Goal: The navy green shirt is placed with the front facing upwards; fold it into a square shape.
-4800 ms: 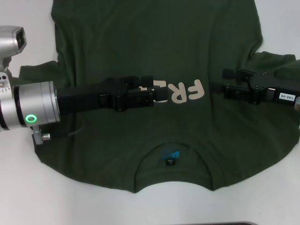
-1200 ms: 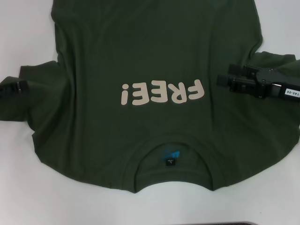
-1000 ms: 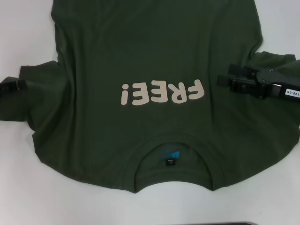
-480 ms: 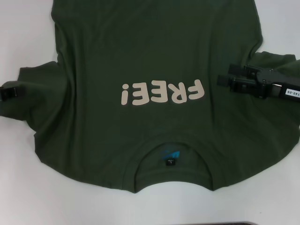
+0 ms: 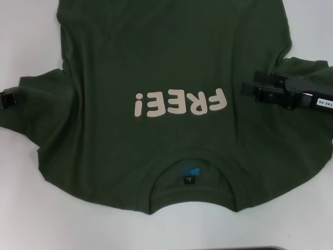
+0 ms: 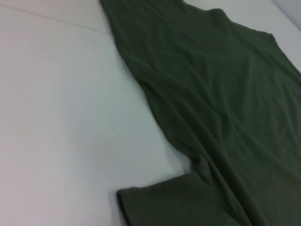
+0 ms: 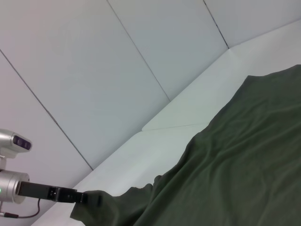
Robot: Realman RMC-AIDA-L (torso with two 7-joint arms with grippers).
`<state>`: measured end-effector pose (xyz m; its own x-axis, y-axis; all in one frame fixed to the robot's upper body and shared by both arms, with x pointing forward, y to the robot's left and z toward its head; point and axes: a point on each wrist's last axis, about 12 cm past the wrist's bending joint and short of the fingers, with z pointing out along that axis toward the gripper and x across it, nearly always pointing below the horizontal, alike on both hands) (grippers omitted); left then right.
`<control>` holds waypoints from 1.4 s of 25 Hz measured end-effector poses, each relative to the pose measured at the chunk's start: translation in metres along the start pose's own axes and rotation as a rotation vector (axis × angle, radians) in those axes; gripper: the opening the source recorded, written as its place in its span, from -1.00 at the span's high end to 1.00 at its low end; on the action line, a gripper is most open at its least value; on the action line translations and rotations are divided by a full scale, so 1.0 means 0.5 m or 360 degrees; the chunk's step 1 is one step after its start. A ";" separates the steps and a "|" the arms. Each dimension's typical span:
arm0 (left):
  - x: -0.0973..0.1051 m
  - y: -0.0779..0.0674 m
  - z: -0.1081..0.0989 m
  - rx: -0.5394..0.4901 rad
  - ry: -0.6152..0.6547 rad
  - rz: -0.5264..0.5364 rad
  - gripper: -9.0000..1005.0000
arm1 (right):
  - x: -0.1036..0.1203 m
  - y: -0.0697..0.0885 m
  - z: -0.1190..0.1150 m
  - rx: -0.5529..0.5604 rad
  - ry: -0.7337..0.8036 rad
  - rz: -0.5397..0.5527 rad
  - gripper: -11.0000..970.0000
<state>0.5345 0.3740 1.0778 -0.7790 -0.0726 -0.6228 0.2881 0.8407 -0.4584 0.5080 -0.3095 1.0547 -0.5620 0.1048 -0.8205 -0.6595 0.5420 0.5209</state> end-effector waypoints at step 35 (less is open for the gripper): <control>-0.007 0.028 -0.047 -0.0220 -0.0001 -0.0029 0.85 | -0.003 0.000 0.000 0.0003 -0.0018 0.0002 -0.89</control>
<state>0.5283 0.3985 1.0886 -0.7831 -0.0888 -0.6155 0.1942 0.9053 -0.3778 0.5090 -0.3096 1.0557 -0.5571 0.1147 -0.8225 -0.6580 0.5433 0.5215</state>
